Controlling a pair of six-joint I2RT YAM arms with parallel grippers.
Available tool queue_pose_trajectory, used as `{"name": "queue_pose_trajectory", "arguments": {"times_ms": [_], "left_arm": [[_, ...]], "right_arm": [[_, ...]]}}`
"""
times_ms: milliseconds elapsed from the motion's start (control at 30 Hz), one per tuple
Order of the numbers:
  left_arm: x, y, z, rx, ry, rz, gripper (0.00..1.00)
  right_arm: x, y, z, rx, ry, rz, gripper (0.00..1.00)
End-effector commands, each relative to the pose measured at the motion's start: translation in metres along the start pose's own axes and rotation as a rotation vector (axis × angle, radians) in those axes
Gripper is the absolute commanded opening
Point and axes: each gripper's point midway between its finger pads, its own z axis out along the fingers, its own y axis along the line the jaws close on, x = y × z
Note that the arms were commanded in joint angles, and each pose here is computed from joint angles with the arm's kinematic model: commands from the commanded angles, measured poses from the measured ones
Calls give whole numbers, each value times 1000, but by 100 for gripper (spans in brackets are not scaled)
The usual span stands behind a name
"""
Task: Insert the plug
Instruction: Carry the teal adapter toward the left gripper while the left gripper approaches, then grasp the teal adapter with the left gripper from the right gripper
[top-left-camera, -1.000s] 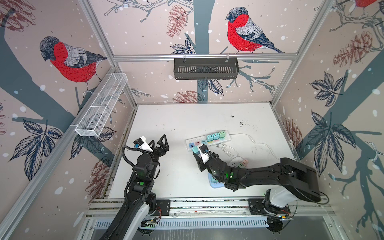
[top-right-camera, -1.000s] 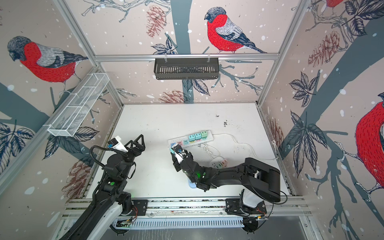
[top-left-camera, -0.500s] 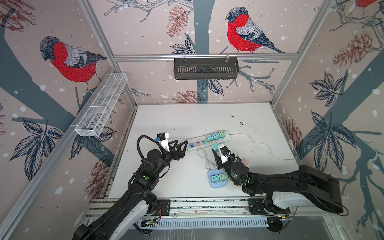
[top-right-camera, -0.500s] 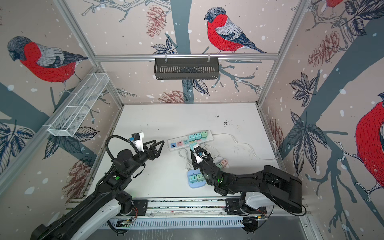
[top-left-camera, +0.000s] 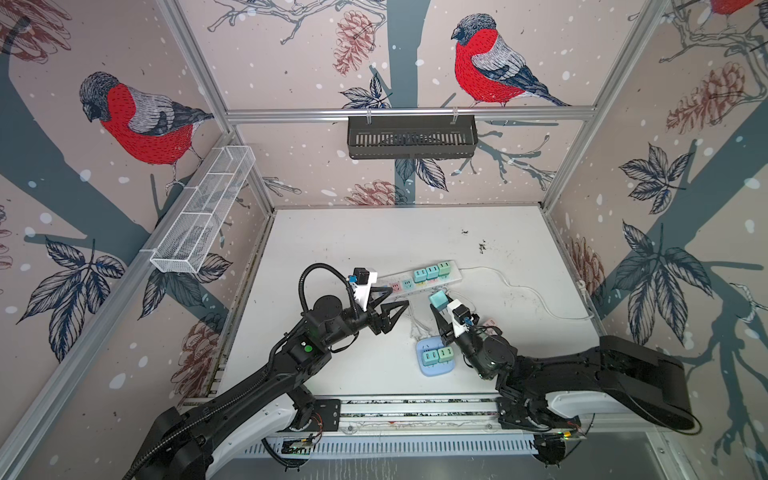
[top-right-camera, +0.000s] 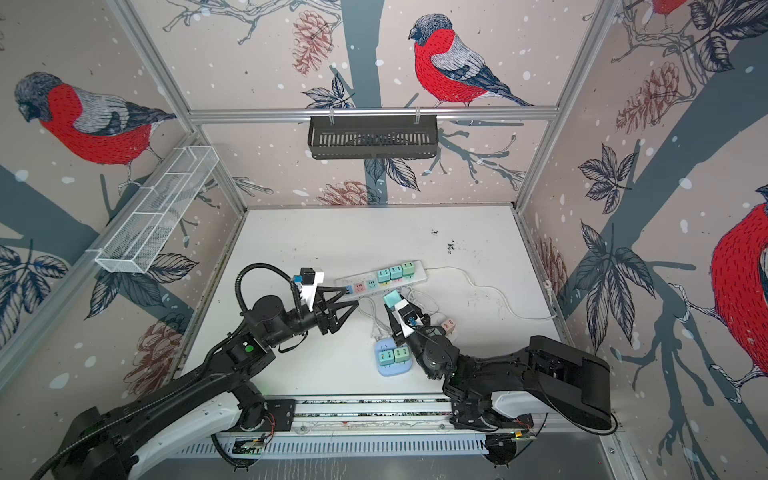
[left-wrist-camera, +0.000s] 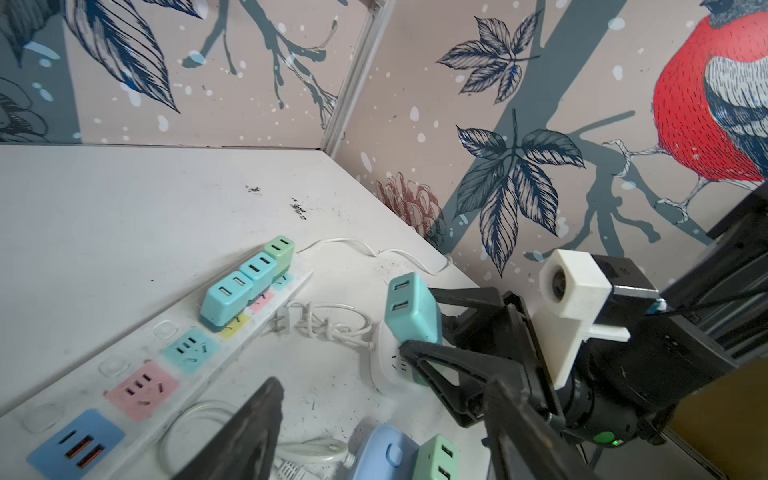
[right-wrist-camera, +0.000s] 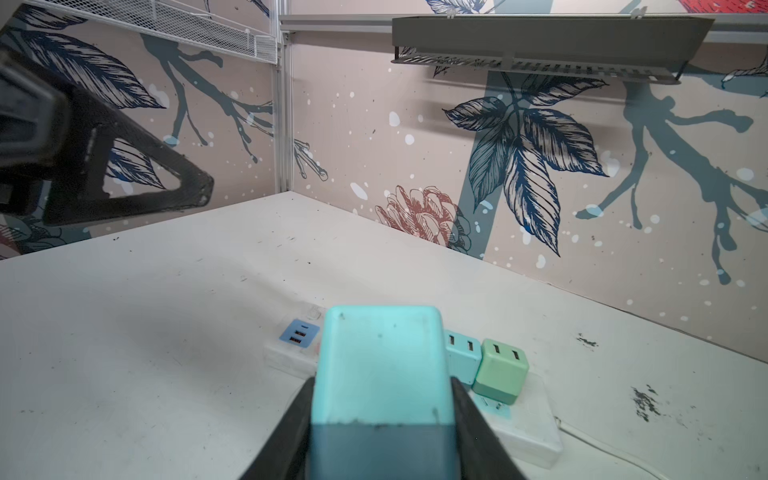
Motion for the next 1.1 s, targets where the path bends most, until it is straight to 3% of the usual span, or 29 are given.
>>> {"name": "queue_pose_trajectory", "arguments": {"times_ms": [0,333,700,967,1067], "left_arm": [[-5,-13,5,58,2,50,75],[12,-31,23,149,106,57,72],[47,-40,53,160,268,79,65],[56,-42,60,166,305,69,41],[55,-43,59,170,303,71,20]], "right_arm": [[-18,6,-2,-21,-75,-3,4],[-25,21,-10,-76,-111,-27,4],[-29,34,-11,-112,-129,-47,4],[-28,40,-9,-116,-129,-62,4],[-28,42,-9,-120,-128,-69,4]]}}
